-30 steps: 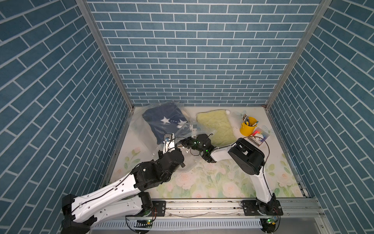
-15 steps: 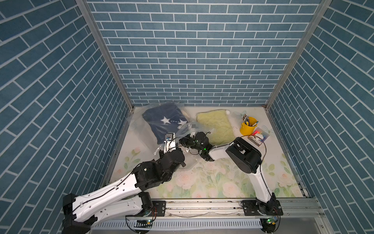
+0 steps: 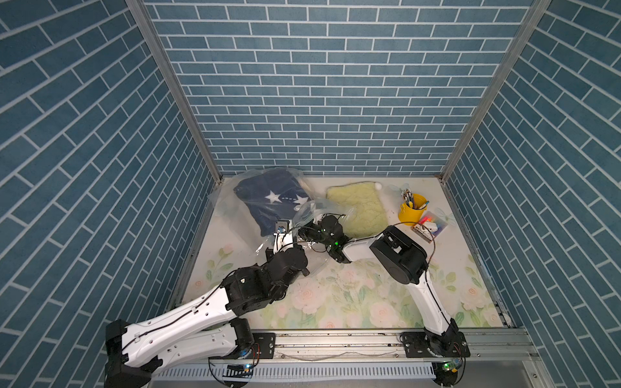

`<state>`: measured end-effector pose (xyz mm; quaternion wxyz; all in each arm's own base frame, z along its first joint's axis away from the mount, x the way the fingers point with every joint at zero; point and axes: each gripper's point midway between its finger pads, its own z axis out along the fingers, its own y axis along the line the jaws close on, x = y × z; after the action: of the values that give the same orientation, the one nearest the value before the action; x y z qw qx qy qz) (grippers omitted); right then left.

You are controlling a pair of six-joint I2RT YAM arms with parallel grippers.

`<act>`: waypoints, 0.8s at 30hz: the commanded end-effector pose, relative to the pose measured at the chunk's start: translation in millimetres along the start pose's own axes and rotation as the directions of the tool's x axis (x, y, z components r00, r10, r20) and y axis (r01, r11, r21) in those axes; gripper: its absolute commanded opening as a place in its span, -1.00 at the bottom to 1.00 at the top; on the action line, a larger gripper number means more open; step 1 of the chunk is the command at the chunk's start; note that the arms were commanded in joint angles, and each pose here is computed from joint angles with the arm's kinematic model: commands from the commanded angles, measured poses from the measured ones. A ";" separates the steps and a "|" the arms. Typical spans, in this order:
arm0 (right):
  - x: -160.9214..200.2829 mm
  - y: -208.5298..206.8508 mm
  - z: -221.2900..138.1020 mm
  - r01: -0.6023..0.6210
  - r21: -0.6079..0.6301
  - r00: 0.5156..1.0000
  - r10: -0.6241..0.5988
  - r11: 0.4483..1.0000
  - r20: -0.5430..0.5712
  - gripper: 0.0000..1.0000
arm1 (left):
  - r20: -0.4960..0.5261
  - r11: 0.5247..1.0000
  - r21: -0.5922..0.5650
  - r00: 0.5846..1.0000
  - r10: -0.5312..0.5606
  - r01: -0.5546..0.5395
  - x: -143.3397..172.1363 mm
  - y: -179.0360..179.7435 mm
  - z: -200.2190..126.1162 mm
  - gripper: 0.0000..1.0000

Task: Take the blanket out of the vacuum bag
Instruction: Take out the blanket from the vacuum bag.

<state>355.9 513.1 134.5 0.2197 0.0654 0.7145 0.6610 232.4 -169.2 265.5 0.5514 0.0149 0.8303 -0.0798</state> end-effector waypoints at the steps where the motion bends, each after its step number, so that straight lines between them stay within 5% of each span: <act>1: -6.6 -11.8 5.0 -0.003 0.021 1.000 0.003 1.000 0.010 0.26 | 0.003 1.000 0.006 1.000 0.006 -0.006 -0.9 -2.6 0.6 -0.70; 11: -12.3 -24.2 10.3 -0.015 0.049 1.000 0.014 0.999 0.025 0.21 | 0.005 1.000 0.005 1.000 0.007 -0.008 1.4 -2.6 2.1 -0.78; 19: -19.2 9.6 6.1 0.071 -0.019 0.997 -0.070 0.997 0.045 -0.84 | 0.005 1.000 -0.005 1.000 0.010 -0.010 4.7 1.5 1.6 -0.96; 24: -22.1 33.3 1.0 0.109 -0.059 0.993 -0.106 0.992 0.052 -1.00 | 0.008 1.000 -0.005 1.000 0.006 -0.006 3.4 1.7 1.0 -0.97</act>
<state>367.1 516.6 130.2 0.2366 0.0571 0.7187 0.6513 233.0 -170.4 262.3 0.5520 0.0165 0.8299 -0.0791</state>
